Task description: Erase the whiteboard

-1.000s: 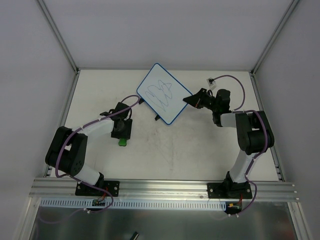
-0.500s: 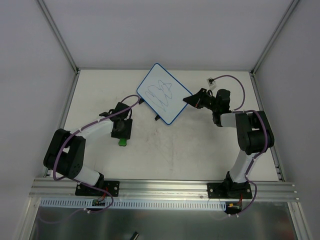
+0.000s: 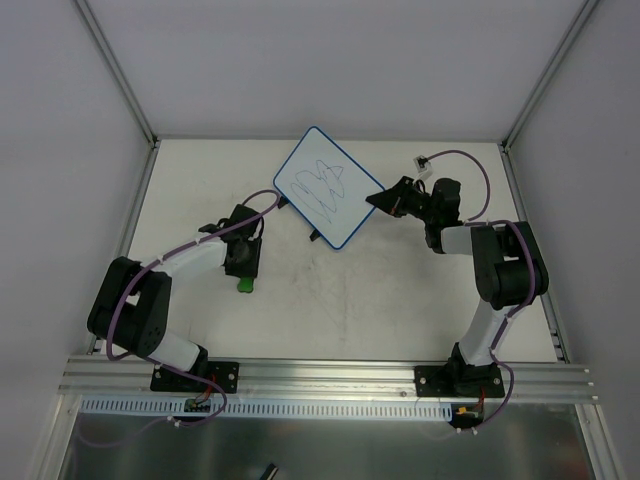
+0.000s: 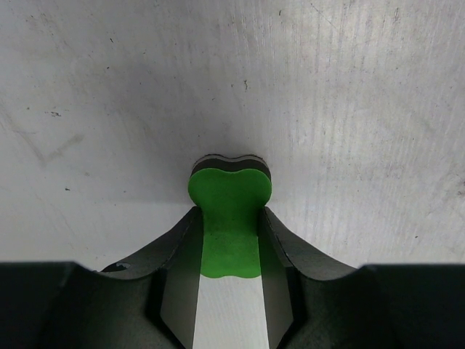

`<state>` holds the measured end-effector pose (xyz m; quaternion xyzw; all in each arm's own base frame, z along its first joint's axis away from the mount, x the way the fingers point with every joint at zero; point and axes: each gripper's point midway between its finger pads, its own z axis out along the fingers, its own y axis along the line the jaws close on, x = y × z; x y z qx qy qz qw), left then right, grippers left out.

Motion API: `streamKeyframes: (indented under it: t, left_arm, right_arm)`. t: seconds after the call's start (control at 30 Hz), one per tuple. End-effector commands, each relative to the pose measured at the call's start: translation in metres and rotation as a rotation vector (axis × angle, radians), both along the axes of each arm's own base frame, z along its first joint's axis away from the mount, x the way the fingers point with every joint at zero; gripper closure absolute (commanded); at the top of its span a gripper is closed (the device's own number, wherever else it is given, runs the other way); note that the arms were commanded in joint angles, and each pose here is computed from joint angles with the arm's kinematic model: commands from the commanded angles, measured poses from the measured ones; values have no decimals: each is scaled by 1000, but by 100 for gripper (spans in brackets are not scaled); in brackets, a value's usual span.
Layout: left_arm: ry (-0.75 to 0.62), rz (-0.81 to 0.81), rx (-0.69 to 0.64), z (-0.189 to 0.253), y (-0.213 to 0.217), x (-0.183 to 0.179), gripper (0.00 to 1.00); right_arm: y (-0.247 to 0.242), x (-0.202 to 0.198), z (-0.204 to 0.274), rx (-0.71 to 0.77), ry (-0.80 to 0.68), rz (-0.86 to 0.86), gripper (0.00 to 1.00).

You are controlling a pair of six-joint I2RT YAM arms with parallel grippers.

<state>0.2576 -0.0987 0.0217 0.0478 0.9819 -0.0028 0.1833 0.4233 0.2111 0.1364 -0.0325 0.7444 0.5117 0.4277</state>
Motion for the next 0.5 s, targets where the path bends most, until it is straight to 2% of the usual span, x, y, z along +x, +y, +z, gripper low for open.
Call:
streamKeyframes:
  t: [0.0,0.1,0.2,0.23,0.47]
  left_arm:
    - [21,-2,23,0,0,-2,77]
    - [-1,-4,-2,8,-5,6,81]
    - [-60,0,-44,28,-15,22,97]
    - [-76,4,-54,33,-18,26,100]
    - [-259,14,-145,101,-42,79,100]
  right_arm:
    - [-1,14,28,-7,-126,-8,100]
    - [0,14,27,-7,-124,-5,100]
    - [-1,14,28,-9,-128,-6,100]
    - [-1,13,28,-8,-126,-5,100]
    - [-2,13,27,-12,-129,-7,100]
